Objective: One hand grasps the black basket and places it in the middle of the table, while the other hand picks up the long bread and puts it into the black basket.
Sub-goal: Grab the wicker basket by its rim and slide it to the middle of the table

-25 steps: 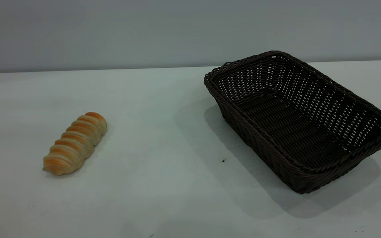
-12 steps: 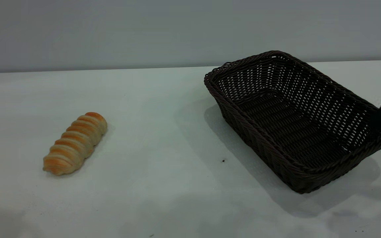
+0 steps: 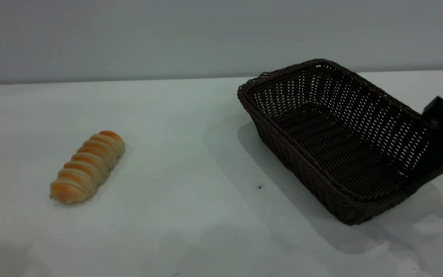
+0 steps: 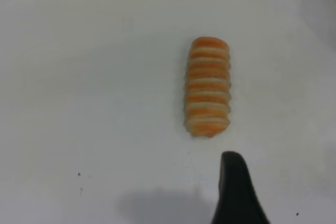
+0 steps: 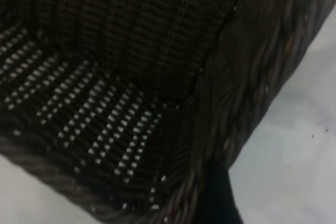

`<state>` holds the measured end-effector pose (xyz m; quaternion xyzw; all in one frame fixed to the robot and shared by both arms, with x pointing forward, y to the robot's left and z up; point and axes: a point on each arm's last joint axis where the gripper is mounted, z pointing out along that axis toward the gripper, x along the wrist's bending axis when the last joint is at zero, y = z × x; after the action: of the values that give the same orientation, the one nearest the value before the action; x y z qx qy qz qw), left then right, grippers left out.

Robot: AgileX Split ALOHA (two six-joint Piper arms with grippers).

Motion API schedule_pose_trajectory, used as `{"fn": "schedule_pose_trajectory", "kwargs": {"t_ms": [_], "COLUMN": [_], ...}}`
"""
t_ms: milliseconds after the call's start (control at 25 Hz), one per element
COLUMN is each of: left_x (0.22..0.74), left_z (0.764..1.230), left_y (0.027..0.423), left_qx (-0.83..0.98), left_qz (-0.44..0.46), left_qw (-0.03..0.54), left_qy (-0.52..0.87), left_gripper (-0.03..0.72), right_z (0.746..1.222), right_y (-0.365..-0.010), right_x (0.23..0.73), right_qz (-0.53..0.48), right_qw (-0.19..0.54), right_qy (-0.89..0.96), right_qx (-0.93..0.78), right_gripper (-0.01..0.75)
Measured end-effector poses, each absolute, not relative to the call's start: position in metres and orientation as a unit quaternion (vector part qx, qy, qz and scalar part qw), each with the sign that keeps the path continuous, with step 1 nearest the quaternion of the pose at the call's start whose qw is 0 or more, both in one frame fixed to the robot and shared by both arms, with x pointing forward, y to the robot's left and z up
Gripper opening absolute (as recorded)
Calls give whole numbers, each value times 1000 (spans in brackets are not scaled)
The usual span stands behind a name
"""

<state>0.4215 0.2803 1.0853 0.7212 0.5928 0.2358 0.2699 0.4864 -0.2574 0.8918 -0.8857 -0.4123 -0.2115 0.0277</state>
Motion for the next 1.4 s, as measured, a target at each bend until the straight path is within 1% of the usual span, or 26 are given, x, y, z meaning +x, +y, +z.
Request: {"fn": "schedule_pose_trajectory", "kwargs": {"t_ms": [160,440,960,1160,1280,1400], "left_x": [422,422,423,423,423,423], "left_z": [1085,1085,1085,1086,1086,1086], "left_y": [280,280,280,280,280,280], "left_qx": [721,721,720,720,720,720], "left_qz": [236,238,238,239,239,239], "left_qw": [270,272,272,273,273,273], "left_qy": [593,592,592,592,592,592], "left_gripper": [533,533,533,533,533,533], "right_z": [889,873,873,851,840,834], "right_y": [-257,-258,-257,-257,-259,-260], "right_x": [497,503,514,518,519,520], "right_qz": [-218,-199,-210,-180,-168,-163], "right_qw": [23,24,22,31,26,20], "right_qy": [-404,-401,-389,-379,-366,-366], "right_qx": [-888,-894,-897,-907,-915,-916], "right_gripper": [573,572,572,567,551,502]}}
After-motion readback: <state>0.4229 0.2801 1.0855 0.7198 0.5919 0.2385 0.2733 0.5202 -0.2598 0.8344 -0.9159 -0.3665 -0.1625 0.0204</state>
